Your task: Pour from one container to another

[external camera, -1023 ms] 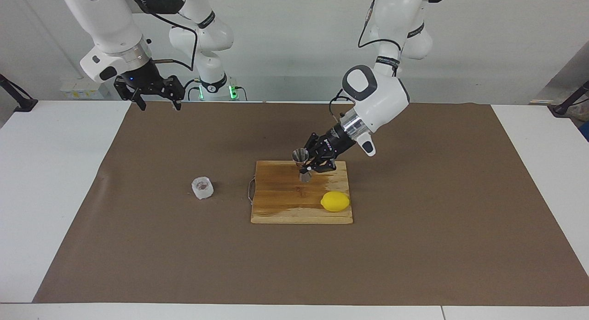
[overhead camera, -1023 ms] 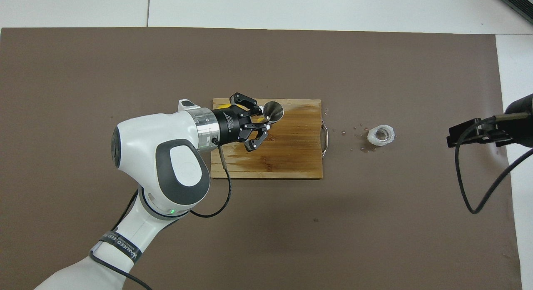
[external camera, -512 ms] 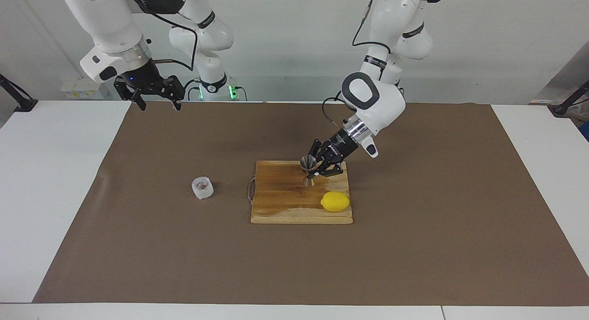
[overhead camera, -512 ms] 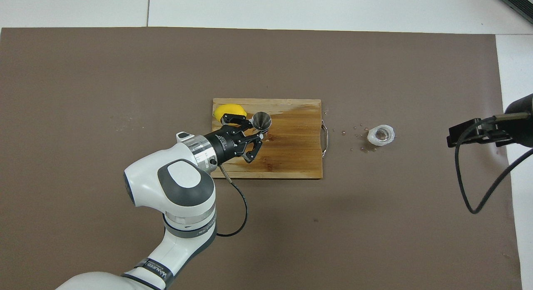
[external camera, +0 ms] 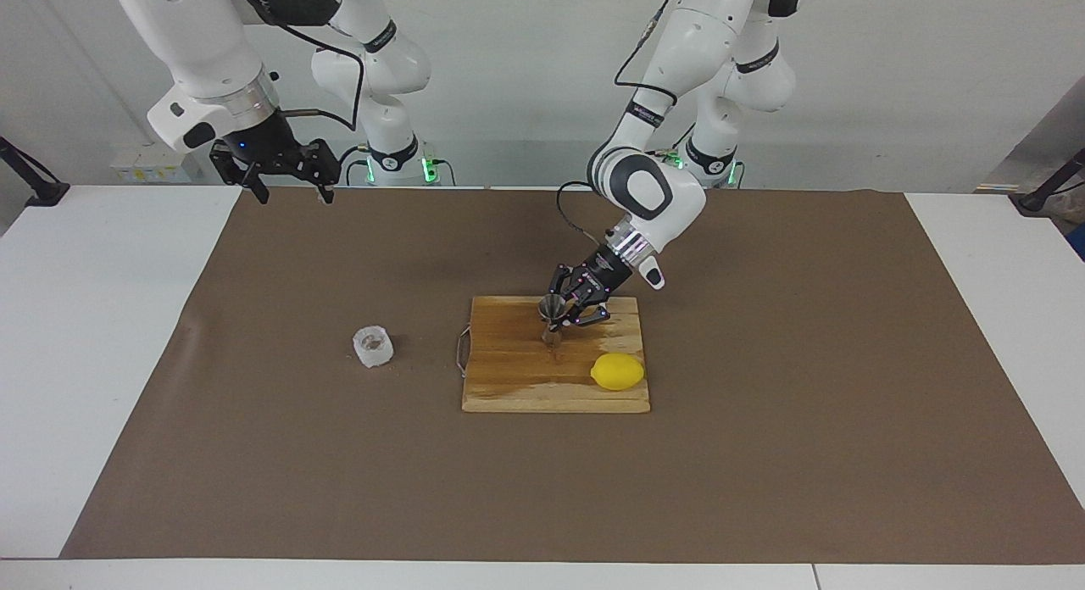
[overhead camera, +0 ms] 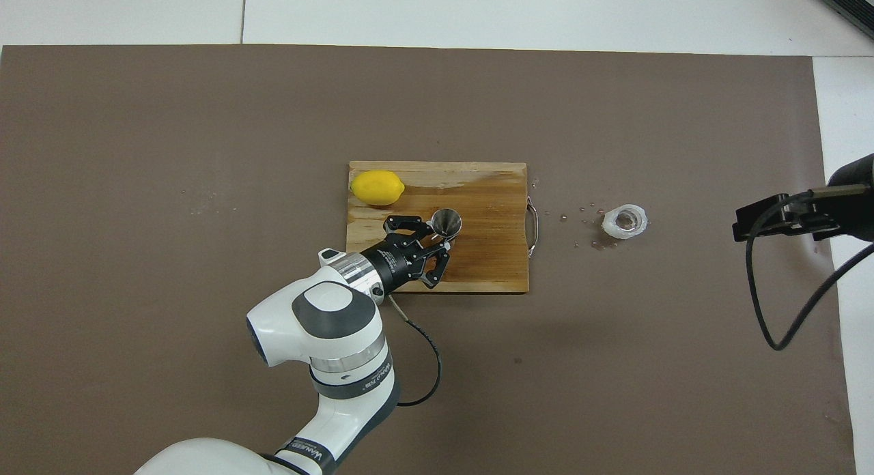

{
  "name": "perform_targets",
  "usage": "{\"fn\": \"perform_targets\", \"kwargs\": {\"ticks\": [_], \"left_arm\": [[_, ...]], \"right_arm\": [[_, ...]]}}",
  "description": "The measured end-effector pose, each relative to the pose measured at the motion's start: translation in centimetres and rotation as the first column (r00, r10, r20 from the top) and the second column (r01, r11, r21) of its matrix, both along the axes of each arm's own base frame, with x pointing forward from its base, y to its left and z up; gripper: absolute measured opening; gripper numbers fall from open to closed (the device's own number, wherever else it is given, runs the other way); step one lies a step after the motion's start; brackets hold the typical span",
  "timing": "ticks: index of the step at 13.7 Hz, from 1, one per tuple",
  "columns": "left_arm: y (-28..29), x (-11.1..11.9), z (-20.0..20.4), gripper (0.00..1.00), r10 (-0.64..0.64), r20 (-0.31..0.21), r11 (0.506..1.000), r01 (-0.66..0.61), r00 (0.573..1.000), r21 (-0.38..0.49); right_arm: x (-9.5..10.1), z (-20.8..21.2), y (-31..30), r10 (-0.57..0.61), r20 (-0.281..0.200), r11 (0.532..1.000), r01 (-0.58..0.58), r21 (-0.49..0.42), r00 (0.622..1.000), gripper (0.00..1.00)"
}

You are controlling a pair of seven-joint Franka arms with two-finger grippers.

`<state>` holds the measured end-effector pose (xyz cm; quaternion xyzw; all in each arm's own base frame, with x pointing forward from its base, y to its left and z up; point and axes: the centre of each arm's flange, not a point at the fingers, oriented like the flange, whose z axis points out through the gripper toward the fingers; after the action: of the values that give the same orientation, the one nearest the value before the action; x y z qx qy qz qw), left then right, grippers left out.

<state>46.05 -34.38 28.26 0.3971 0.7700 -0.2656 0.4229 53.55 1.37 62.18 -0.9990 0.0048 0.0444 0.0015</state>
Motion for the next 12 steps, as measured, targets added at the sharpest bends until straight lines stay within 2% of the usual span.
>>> {"fn": "perform_targets", "kwargs": {"ticks": [1, 3, 5, 7, 8, 10, 12], "left_arm": [[0.0, -0.1, -0.1, 0.26, -0.002, 0.003, 1.000, 0.002, 1.000, 0.003], [-0.1, 0.0, -0.1, 0.43, -0.014, 0.022, 1.000, 0.014, 1.000, 0.013], [0.0, 0.2, 0.1, 0.68, -0.030, 0.052, 0.999, 0.029, 0.998, 0.027], [0.3, 0.6, 0.9, 0.94, -0.059, 0.117, 0.996, 0.051, 0.991, 0.069], [0.5, 0.7, 1.3, 1.00, -0.078, 0.157, 0.992, 0.061, 0.985, 0.109], [0.8, 0.9, 2.7, 1.00, -0.142, 0.232, 0.979, 0.101, 0.962, 0.178], [0.9, 1.2, 4.2, 1.00, -0.212, 0.282, 0.959, 0.143, 0.936, 0.245]], "right_arm": [[0.0, 0.0, 0.0, 0.000, 0.000, 1.000, 0.000, 0.000, 1.000, 1.00], [0.0, 0.0, 0.0, 0.000, 0.000, 1.000, 0.000, 0.000, 1.000, 1.00], [0.0, 0.0, 0.0, 0.000, 0.000, 1.000, 0.000, 0.000, 1.000, 1.00], [0.0, 0.0, 0.0, 0.000, 0.000, 1.000, 0.000, 0.000, 1.000, 1.00], [0.0, 0.0, 0.0, 0.000, 0.000, 1.000, 0.000, 0.000, 1.000, 1.00], [0.0, 0.0, 0.0, 0.000, 0.000, 1.000, 0.000, 0.000, 1.000, 1.00], [0.0, 0.0, 0.0, 0.000, 0.000, 1.000, 0.000, 0.000, 1.000, 1.00]]}}
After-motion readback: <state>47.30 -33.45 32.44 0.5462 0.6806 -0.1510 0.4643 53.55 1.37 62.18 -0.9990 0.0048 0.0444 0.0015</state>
